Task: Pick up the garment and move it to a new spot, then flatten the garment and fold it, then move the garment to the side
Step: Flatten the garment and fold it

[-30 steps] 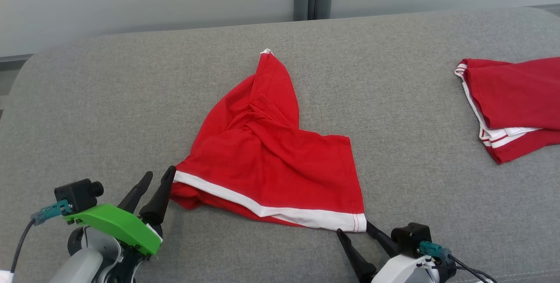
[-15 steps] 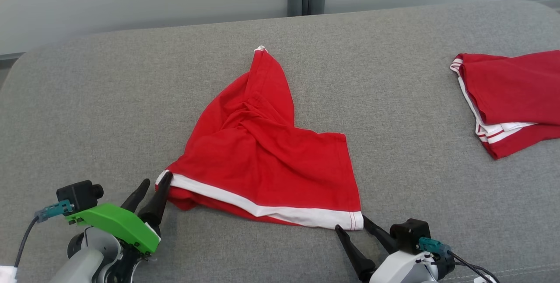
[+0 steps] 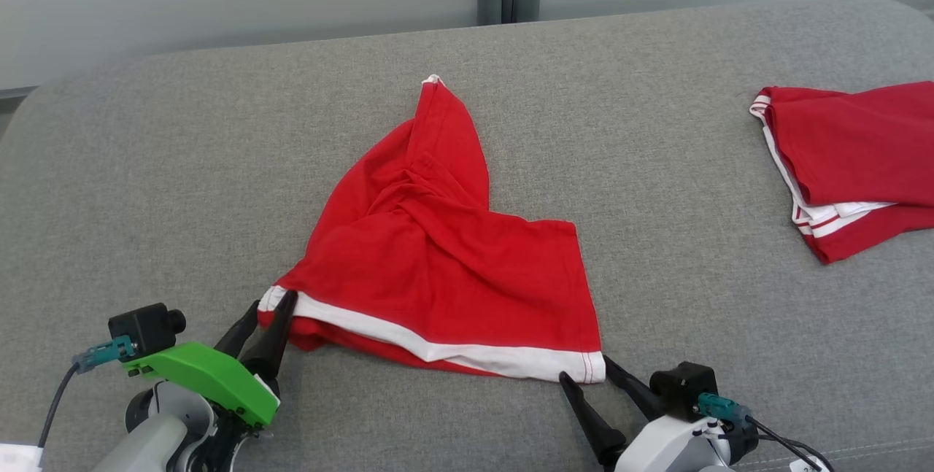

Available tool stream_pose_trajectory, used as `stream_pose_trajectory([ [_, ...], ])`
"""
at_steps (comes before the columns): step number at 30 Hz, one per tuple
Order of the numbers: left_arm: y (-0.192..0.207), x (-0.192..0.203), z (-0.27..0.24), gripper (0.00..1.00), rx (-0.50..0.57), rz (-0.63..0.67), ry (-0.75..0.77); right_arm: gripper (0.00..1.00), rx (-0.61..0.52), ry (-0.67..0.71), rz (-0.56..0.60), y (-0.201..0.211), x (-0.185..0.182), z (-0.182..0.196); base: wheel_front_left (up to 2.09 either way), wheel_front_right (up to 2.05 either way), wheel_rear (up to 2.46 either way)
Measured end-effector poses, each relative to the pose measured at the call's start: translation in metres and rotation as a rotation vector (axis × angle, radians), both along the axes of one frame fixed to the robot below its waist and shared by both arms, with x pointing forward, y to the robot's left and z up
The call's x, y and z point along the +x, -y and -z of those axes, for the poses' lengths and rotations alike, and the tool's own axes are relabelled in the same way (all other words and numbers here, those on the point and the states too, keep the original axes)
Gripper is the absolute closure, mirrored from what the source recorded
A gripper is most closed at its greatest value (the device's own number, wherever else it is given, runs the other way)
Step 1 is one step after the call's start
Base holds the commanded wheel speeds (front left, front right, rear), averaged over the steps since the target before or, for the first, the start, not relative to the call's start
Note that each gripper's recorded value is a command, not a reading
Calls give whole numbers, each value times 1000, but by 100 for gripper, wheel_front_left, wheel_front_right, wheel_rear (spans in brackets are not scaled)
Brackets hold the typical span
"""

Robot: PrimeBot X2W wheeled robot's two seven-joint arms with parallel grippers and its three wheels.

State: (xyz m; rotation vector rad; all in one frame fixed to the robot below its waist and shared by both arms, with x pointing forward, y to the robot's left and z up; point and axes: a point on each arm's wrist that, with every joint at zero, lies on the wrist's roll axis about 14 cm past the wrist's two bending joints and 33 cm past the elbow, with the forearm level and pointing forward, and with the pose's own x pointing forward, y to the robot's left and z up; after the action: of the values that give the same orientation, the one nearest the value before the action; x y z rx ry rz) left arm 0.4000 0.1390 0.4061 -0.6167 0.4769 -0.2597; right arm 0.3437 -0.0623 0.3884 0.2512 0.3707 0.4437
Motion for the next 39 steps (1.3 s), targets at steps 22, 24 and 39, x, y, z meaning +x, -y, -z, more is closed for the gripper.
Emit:
stream_pose_trajectory([
  [22, 9, -6, 1, 100, 12, 24, 32, 80, 24, 5, -25, -7, 1, -4, 0, 0, 0],
  [24, 9, -6, 1, 100, 13, 24, 31, 100, 23, 1, -28, -7, 0, -3, 0, 0, 0],
  [39, 13, 32, -111, 100, 117, 134, 406, 100, 73, 421, 20, 9, 75, -140, 0, 0, 0],
])
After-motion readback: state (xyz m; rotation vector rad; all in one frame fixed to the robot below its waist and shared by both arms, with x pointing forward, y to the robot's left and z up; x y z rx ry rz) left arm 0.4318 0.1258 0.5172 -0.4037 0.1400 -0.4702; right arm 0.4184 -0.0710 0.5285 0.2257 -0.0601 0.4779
